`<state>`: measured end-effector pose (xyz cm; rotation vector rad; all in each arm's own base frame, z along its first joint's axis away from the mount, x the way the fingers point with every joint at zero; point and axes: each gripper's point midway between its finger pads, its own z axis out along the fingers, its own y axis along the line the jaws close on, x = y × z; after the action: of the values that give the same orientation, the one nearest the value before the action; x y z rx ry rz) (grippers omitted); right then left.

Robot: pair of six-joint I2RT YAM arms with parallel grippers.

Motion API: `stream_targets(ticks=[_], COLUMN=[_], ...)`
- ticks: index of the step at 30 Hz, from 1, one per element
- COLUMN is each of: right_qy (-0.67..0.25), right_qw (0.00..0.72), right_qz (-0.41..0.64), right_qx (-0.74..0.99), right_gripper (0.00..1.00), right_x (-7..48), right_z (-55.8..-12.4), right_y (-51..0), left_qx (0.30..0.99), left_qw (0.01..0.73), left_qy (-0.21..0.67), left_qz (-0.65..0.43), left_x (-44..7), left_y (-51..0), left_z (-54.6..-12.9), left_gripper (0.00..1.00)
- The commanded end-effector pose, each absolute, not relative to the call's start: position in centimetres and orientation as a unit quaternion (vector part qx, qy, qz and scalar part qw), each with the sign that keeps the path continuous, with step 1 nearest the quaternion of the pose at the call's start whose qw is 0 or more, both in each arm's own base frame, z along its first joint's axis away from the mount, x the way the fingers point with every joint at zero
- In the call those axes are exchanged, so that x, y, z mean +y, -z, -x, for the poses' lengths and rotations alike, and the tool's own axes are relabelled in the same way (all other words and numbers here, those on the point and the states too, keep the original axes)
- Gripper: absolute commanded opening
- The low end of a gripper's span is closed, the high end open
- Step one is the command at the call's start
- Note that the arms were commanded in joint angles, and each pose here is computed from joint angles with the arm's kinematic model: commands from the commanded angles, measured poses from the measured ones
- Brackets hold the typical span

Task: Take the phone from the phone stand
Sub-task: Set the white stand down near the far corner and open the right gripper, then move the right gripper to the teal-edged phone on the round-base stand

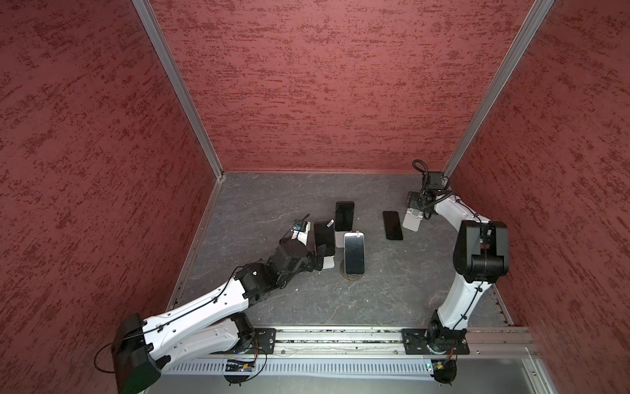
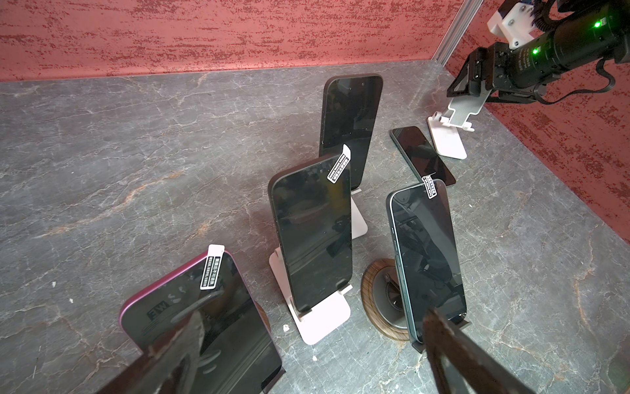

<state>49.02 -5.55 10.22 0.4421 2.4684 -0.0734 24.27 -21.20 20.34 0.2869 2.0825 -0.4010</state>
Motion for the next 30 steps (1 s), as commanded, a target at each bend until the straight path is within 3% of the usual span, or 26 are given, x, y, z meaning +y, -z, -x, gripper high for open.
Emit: stream_targets(ticks=[1, 5, 18, 30], right_qy=[0.026, 0.029, 0.038, 0.002], right_qw=[0.329, 0.341, 0.378, 0.431], right_qz=[-0.173, -0.176, -0.19, -0.163], right_qx=[0.928, 0.923, 0.905, 0.888], right_gripper=[0.91, 0.99, 0.99, 0.99], right_x=[-5.8, -6.0, -6.0, -2.4], right_z=[-49.5, -49.2, -46.1, -42.2], right_y=[-11.6, -13.1, -18.6, -22.6], left_qx=[0.846, 0.844, 0.835, 0.831], left_qw=[0.492, 0.496, 0.508, 0.52], left_qy=[0.17, 0.17, 0.171, 0.143], left_qz=[-0.117, -0.117, -0.12, -0.138], left_x=[-21.4, -21.4, -21.8, -22.8], left_y=[-21.7, -21.9, -22.5, -22.8], left_z=[-24.3, -24.4, -24.4, -24.3], left_gripper=[1.0, 0.99, 0.99, 0.99])
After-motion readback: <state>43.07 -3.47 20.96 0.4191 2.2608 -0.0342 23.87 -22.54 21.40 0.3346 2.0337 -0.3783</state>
